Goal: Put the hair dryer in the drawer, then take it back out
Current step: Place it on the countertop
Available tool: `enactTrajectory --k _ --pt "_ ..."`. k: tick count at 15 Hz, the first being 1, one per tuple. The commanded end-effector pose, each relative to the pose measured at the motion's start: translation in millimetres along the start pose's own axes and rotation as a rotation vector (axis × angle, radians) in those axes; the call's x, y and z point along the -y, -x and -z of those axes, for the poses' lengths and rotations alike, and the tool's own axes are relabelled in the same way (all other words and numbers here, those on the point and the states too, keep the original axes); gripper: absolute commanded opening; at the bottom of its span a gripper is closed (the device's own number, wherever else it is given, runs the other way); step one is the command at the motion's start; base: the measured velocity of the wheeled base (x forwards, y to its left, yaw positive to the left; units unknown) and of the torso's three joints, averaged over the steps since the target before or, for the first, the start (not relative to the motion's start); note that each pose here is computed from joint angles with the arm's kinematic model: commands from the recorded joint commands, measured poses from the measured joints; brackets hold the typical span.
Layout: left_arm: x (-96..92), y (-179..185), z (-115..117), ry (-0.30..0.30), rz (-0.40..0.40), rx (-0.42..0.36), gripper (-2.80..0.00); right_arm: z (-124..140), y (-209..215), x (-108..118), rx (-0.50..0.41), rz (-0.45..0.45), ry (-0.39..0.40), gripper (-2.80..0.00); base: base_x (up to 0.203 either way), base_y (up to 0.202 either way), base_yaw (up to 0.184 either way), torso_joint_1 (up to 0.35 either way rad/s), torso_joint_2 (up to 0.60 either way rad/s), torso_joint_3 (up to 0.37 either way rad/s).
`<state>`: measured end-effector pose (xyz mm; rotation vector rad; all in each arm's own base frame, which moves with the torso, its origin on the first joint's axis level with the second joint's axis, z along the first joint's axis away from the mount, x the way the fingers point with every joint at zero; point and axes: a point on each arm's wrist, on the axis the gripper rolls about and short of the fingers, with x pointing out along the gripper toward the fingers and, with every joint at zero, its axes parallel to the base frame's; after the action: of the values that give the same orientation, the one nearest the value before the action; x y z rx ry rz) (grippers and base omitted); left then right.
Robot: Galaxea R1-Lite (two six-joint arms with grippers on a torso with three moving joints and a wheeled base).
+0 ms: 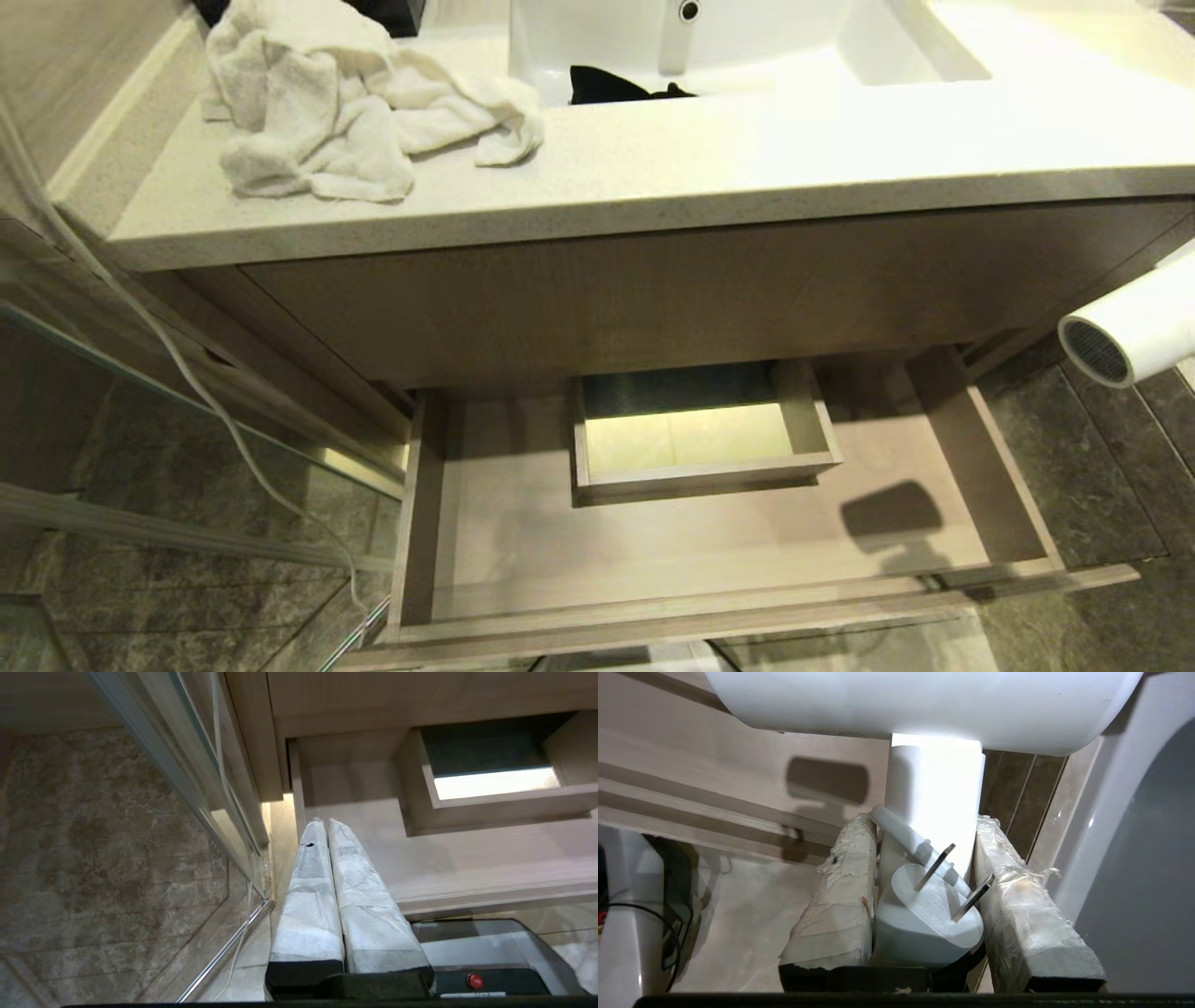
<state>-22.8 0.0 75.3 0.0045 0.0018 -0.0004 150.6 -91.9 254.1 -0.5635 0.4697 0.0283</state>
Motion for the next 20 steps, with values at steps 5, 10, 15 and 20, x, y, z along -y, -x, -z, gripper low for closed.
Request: enactTrajectory --k 5,10,15,20 --pt "0.0 0.0 0.1 0.0 0.0 0.0 -2.8 -0.2 -0.6 0.8 0.002 0.001 0.006 -2.8 0.0 0.0 0.0 0.314 -0.57 -0.262" --pt "0.0 -0.1 0.4 0.0 0.0 -0.001 -2.8 -0.5 -0.6 1.0 0.005 0.002 0.008 -2.8 0.0 0.0 0.0 0.28 -0.53 -0.25" --pt "0.0 -0.1 0.4 0.0 0.0 -0.001 -2.8 -2.9 -0.1 3.4 0.012 0.009 -0.006 -2.8 0.0 0.0 0.0 0.192 -0.35 -0.171" --pt "0.0 0.0 0.0 0.0 0.0 0.0 -2.8 -3.2 -1.1 4.3 0.028 0.024 0.003 -2.8 0.0 0.0 0.0 0.03 -0.02 -0.004"
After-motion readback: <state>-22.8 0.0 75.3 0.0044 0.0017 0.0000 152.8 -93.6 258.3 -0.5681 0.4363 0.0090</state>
